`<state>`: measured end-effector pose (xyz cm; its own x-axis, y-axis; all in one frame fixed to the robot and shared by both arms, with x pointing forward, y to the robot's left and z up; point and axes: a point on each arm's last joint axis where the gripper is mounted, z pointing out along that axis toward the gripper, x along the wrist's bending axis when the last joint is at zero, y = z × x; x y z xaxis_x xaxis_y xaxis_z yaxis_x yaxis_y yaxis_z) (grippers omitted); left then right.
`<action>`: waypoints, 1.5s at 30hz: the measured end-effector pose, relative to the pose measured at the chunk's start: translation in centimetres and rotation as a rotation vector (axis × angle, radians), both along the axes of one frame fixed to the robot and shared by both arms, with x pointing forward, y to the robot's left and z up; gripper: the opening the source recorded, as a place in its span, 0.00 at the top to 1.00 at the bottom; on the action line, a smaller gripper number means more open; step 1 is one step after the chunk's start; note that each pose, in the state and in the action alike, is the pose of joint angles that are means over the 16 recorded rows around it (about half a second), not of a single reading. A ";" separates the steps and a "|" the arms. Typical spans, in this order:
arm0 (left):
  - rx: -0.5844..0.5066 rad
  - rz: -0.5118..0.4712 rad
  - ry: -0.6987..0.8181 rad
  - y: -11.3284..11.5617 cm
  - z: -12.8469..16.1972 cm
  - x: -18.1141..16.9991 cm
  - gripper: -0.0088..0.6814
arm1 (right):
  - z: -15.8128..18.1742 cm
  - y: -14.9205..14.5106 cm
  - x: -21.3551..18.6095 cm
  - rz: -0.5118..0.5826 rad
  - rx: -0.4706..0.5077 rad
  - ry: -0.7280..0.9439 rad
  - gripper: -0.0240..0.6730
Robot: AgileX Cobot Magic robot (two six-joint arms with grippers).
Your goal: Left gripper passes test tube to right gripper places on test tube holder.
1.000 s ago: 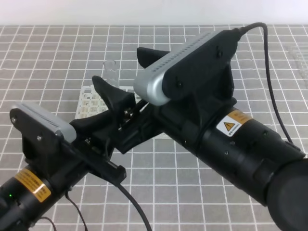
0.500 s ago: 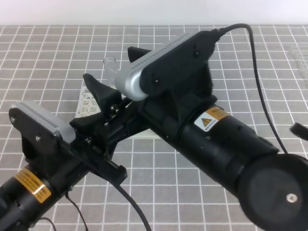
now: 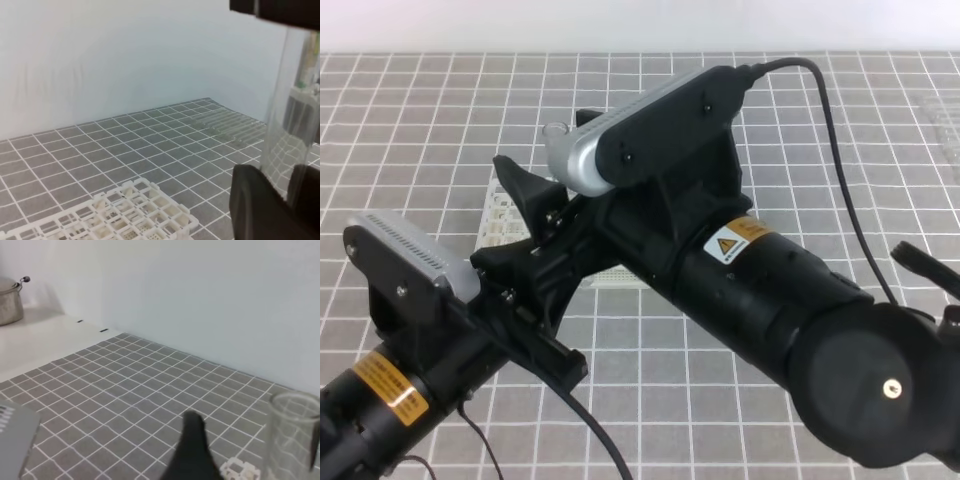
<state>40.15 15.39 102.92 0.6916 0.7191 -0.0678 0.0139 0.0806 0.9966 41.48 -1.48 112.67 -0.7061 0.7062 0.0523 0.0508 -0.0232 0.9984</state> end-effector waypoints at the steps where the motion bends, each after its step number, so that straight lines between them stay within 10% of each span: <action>1: -0.001 0.000 0.000 0.0 0.0 0.0 0.91 | 0.0 0.0 0.0 0.000 0.000 0.000 0.27; 45: -0.014 -0.023 0.013 -0.1 0.0 -0.1 0.89 | -0.1 0.1 0.2 -0.003 0.019 0.012 0.83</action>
